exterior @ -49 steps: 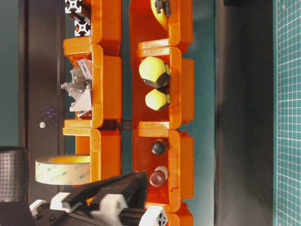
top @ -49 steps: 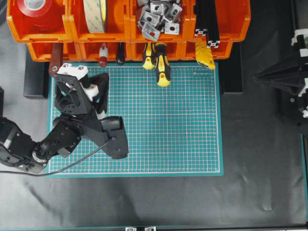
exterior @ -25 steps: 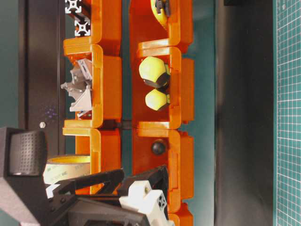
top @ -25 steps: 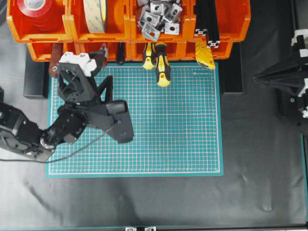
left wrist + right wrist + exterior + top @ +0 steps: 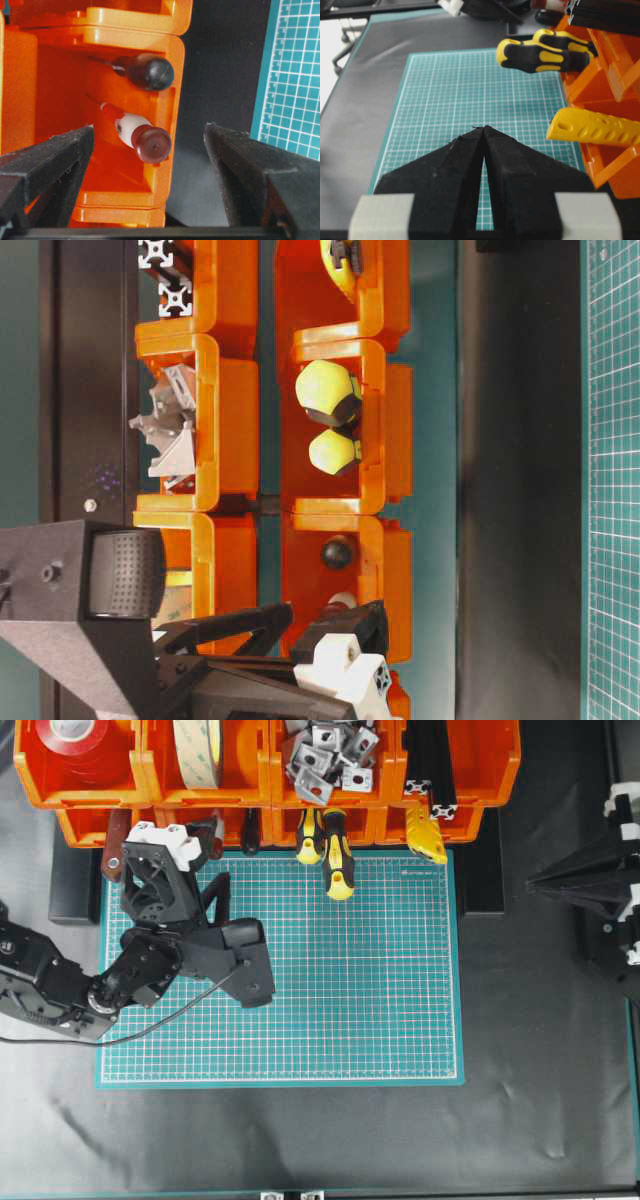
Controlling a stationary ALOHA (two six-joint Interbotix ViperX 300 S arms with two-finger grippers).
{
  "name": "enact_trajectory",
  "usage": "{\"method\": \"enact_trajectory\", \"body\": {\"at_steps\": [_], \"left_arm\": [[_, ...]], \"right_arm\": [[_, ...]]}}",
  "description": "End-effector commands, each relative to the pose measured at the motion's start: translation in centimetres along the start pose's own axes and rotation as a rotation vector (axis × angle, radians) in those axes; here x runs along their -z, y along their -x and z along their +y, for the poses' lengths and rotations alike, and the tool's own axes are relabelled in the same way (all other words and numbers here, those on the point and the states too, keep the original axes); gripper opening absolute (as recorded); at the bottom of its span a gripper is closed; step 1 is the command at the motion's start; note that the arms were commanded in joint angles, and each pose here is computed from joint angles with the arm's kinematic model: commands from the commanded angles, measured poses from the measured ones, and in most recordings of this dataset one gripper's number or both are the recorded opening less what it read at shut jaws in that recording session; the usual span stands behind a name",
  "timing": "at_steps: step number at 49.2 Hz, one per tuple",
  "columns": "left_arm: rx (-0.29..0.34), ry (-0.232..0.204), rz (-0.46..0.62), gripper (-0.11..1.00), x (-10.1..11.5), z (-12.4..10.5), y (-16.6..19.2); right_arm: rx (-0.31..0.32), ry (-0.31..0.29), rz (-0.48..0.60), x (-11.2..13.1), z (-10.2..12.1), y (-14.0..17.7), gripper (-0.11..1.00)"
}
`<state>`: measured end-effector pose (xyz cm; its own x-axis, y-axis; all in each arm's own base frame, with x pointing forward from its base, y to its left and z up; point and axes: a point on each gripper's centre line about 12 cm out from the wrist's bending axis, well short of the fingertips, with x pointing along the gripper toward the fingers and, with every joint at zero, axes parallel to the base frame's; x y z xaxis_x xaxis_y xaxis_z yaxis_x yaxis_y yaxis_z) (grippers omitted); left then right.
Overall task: Pick red screwdriver from container rack with left arm.
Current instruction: 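Close the left gripper on the red screwdriver's handle end, then pull the red screwdriver out of the rack toward the mat with the left gripper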
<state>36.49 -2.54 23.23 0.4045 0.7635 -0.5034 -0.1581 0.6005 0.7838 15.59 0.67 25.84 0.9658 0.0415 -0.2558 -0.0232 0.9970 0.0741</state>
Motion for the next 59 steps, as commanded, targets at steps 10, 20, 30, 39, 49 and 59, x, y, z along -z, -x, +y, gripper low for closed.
{"method": "enact_trajectory", "body": {"at_steps": [10,20,30,39,49,59], "left_arm": [[-0.005,0.030,-0.008,0.86,-0.1,1.1,0.2],[-0.005,0.034,-0.010,0.85,-0.2,1.2,0.2],[-0.009,0.036,-0.011,0.67,-0.5,1.2,0.4],[-0.008,0.042,-0.015,0.27,-0.7,1.2,0.7],[0.003,0.035,-0.044,0.26,-1.2,0.9,1.6],[0.021,0.037,-0.107,0.26,-2.4,0.2,4.6]], "right_arm": [[-0.001,0.006,-0.005,-0.2,0.0,-0.1,0.00],[-0.001,0.006,-0.003,-0.1,0.0,-0.1,0.00],[0.001,0.007,-0.011,-0.2,0.0,0.1,0.00],[-0.001,0.008,-0.018,-0.3,0.0,0.3,0.00],[-0.002,0.008,-0.024,-0.3,0.0,0.4,0.00],[0.001,0.007,-0.008,0.2,0.0,0.3,0.00]]}}
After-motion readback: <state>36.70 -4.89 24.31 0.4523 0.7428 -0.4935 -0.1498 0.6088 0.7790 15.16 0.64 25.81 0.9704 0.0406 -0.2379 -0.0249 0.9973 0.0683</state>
